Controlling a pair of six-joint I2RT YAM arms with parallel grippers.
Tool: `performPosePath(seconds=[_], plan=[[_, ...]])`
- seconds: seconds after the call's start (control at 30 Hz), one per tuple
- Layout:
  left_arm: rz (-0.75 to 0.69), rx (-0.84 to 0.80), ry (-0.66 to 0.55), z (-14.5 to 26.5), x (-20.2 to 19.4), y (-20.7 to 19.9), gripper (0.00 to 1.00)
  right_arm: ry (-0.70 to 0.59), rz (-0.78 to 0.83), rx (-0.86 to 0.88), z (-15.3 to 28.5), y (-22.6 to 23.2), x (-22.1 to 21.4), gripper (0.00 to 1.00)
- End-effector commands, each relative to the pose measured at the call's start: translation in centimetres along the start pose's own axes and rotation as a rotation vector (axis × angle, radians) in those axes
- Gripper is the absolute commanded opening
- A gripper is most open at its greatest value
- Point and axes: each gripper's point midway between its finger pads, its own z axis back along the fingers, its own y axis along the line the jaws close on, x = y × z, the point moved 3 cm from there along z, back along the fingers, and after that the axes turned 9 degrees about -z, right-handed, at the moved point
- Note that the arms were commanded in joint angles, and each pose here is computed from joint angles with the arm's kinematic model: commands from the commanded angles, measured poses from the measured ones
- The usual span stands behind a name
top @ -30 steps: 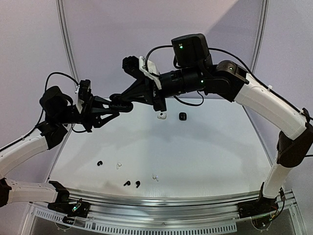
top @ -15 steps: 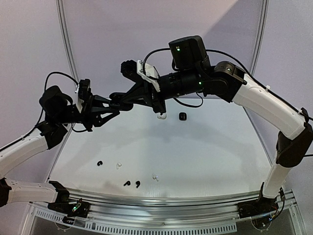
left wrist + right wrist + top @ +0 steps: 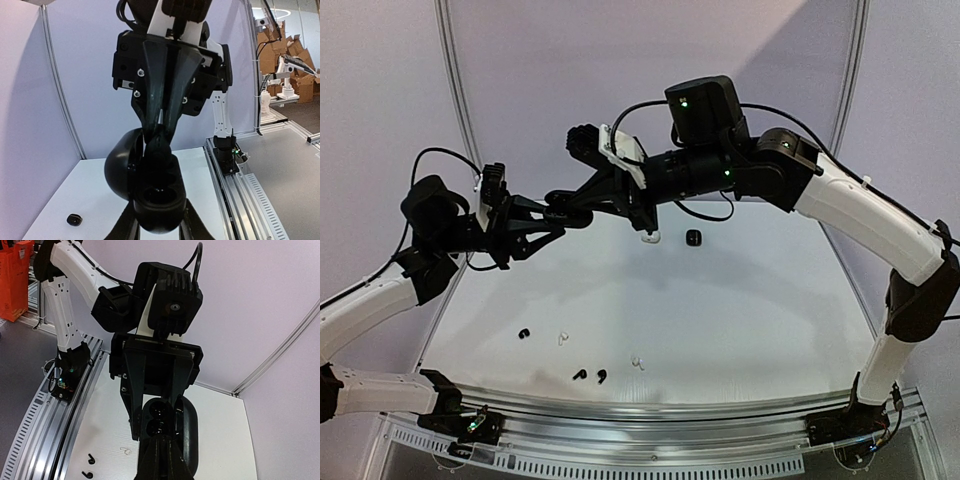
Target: Insert the wireless bluetooth earbuds into the charging case
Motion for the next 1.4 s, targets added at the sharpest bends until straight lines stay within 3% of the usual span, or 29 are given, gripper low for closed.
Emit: performPosePath(seconds=[0.0,0.87,1.07,1.37], plan=[[-0.051,-0.010,-0.045,-0.2,1.6,-0.3,0.00,0.062,-0.014,0.013,-0.1,0.5,-1.6,0.00],[-0.058,0.038,-0.038,0.0,1.3,0.1,0.00,0.095,-0.025,-0.074,0.2,-0.5,-2.2,0.00],[-0.054,0.032,-0.041,0.0,1.3,0.0,0.00,0.081,-0.037,-0.083,-0.1,-0.8,-2.0,0.19],[-0.010,0.068,-0.015,0.1,0.6,0.4,0.00,0.025,-0.047,-0.082,0.6,-0.7,-0.5,0.28]])
